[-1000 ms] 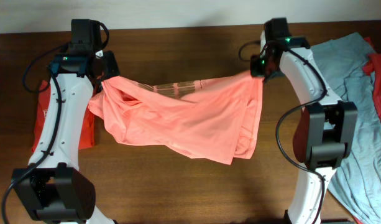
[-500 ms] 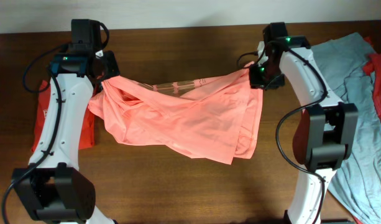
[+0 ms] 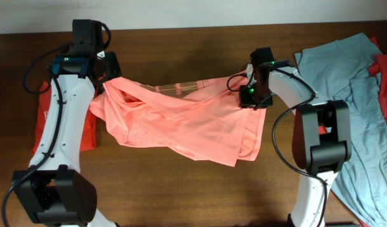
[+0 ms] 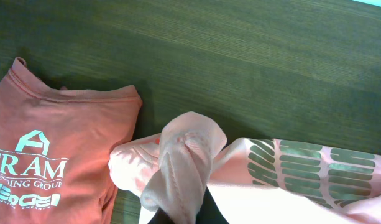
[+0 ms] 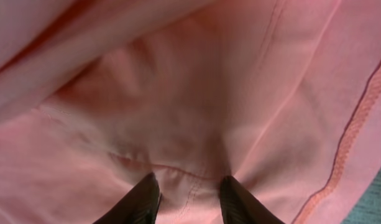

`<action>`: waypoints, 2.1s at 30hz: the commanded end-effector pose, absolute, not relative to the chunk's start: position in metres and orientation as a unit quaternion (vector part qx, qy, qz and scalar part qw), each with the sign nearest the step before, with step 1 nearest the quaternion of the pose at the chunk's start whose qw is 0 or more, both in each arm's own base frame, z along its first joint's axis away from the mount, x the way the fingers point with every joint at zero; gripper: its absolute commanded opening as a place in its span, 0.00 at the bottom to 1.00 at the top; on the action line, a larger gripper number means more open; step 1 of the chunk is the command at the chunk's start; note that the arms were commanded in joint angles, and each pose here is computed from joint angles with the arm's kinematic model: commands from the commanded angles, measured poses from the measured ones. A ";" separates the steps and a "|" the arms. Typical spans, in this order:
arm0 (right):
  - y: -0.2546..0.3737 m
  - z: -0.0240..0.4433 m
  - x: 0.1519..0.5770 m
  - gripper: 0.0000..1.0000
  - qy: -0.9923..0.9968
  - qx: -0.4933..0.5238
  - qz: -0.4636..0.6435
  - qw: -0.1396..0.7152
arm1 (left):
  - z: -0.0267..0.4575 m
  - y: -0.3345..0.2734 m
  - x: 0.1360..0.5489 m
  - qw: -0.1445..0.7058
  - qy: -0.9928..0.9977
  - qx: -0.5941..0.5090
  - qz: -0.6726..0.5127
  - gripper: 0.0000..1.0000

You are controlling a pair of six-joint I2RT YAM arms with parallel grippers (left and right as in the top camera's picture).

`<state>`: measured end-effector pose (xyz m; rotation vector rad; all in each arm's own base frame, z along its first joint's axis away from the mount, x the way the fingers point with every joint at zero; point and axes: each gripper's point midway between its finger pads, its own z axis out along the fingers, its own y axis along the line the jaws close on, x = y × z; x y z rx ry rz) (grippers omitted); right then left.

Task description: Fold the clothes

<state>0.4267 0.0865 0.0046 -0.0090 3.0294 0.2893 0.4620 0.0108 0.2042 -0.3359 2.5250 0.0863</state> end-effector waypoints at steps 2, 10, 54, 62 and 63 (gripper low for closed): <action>0.087 -0.004 0.423 0.44 0.994 0.003 0.098 0.047 | 0.212 0.010 0.463 0.301 0.946 -0.119 0.036 0.01; 0.088 -0.003 0.430 0.12 0.993 0.002 0.099 0.061 | 0.212 0.010 0.463 0.301 0.946 -0.119 0.036 0.01; 0.071 0.048 0.436 0.04 0.995 0.017 0.080 0.049 | 0.212 0.010 0.463 0.301 0.946 -0.119 0.036 0.01; 0.049 0.139 0.442 0.04 0.993 0.011 0.026 0.117 | 0.245 0.011 0.459 0.328 0.938 -0.108 0.036 0.00; 0.045 0.156 0.442 0.04 0.991 0.013 0.014 0.132 | 0.252 0.011 0.457 0.333 0.936 -0.108 0.035 0.00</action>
